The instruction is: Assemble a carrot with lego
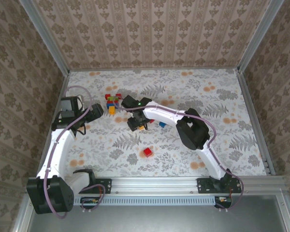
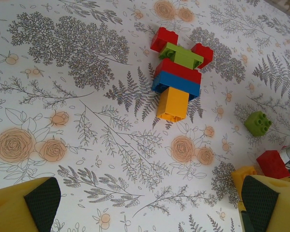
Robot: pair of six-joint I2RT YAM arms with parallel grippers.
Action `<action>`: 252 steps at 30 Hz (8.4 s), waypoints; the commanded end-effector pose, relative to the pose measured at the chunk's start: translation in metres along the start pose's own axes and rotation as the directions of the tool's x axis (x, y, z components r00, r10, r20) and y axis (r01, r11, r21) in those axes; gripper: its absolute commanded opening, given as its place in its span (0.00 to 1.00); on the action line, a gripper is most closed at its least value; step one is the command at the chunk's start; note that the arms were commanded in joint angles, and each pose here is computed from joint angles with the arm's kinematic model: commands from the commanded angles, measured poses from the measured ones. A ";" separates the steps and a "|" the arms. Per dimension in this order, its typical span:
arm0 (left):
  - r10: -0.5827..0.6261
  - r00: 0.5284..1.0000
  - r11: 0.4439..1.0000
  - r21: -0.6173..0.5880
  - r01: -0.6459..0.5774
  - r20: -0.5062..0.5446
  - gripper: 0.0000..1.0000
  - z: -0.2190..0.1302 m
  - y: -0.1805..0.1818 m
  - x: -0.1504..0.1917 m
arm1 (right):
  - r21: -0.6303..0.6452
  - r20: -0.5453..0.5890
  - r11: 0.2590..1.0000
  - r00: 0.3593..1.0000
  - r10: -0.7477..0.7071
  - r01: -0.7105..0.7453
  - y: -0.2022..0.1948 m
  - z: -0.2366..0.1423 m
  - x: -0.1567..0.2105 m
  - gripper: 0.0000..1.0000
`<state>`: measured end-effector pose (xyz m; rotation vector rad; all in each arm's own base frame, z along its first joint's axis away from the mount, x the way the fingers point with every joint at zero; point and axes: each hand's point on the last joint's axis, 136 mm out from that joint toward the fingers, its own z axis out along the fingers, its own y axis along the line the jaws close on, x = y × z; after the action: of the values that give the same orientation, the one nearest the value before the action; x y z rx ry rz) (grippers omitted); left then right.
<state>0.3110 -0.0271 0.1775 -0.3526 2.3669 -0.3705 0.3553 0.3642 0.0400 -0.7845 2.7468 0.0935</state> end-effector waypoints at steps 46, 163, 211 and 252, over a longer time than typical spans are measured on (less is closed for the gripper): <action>0.032 0.999 0.999 0.016 -0.032 -0.003 1.00 0.002 -0.006 -0.001 | -0.060 0.129 0.998 0.991 0.043 -0.035 0.014 -0.130 0.126 0.33; 0.047 0.999 0.999 0.008 -0.047 -0.015 1.00 0.003 -0.008 0.001 | -0.026 -0.181 0.998 0.982 -0.061 0.057 0.066 -0.039 0.214 0.31; 0.050 0.999 0.999 0.003 -0.050 -0.017 1.00 0.004 -0.007 0.001 | -0.169 -0.061 0.924 0.932 -0.357 0.343 0.050 -0.062 0.112 0.66; 0.054 0.998 0.999 0.004 -0.054 -0.022 1.00 0.006 -0.008 0.001 | -0.048 -0.078 0.993 0.991 -0.109 0.105 -0.080 -0.008 -0.018 0.64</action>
<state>0.3126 -0.0347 0.1690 -0.3168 2.4010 -0.3701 0.4185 0.3064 0.0595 -0.9385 2.7491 0.0930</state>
